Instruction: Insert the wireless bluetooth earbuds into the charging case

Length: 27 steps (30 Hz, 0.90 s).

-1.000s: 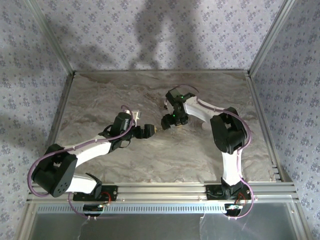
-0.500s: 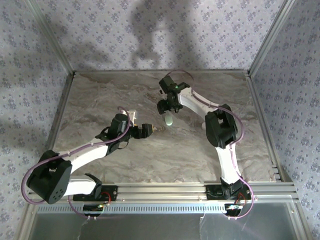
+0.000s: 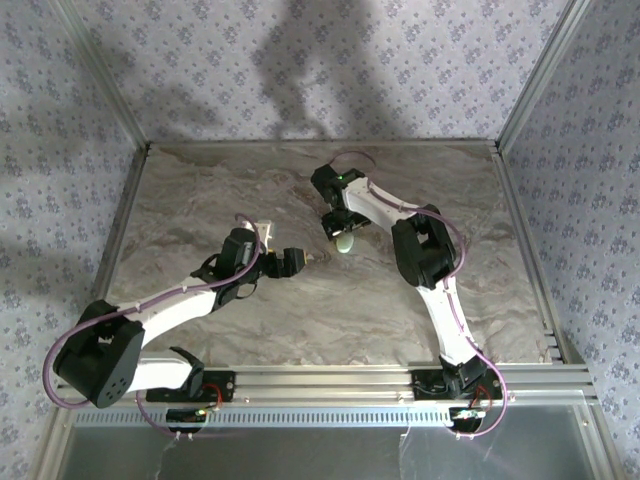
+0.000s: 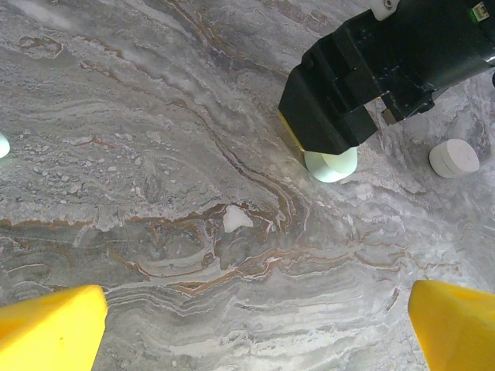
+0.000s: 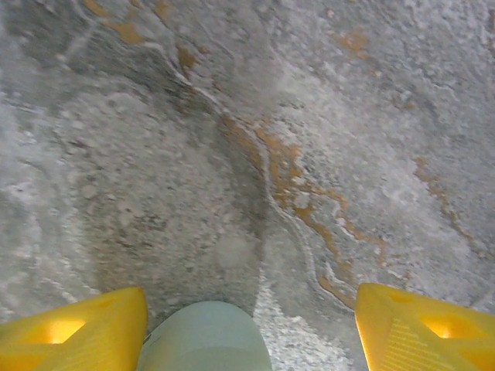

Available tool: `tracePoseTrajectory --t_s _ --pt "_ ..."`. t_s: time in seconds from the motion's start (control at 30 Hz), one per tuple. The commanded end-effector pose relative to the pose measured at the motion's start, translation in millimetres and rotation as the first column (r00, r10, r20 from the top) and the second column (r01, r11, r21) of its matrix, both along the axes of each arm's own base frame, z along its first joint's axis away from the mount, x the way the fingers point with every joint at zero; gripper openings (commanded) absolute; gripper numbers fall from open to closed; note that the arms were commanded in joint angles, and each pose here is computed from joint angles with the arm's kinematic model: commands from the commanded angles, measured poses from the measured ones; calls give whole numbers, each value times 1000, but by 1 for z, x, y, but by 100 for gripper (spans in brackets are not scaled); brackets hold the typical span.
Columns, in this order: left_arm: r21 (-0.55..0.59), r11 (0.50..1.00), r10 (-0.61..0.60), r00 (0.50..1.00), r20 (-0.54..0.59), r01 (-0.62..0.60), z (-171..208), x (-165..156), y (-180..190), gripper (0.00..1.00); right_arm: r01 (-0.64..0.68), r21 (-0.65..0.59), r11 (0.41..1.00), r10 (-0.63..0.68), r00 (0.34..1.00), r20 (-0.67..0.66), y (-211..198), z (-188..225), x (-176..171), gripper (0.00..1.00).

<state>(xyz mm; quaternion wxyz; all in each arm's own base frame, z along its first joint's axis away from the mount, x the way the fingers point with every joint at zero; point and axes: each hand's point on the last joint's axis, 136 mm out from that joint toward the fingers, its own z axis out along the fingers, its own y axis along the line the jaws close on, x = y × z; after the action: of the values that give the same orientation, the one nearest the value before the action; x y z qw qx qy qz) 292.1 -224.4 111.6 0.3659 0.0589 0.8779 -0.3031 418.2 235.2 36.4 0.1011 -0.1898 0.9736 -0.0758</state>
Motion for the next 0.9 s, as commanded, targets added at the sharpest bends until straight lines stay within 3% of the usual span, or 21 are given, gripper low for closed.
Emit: tracePoseTrajectory --t_s 0.0,0.87 --pt "-1 1000 -6 1000 15 6 2 1 1 100 38 -59 998 -38 999 -9 -21 8 -7 73" --pt "-8 1000 -13 1000 4 13 0 1 -2 100 131 -119 984 -138 989 -50 -87 12 -54 68"
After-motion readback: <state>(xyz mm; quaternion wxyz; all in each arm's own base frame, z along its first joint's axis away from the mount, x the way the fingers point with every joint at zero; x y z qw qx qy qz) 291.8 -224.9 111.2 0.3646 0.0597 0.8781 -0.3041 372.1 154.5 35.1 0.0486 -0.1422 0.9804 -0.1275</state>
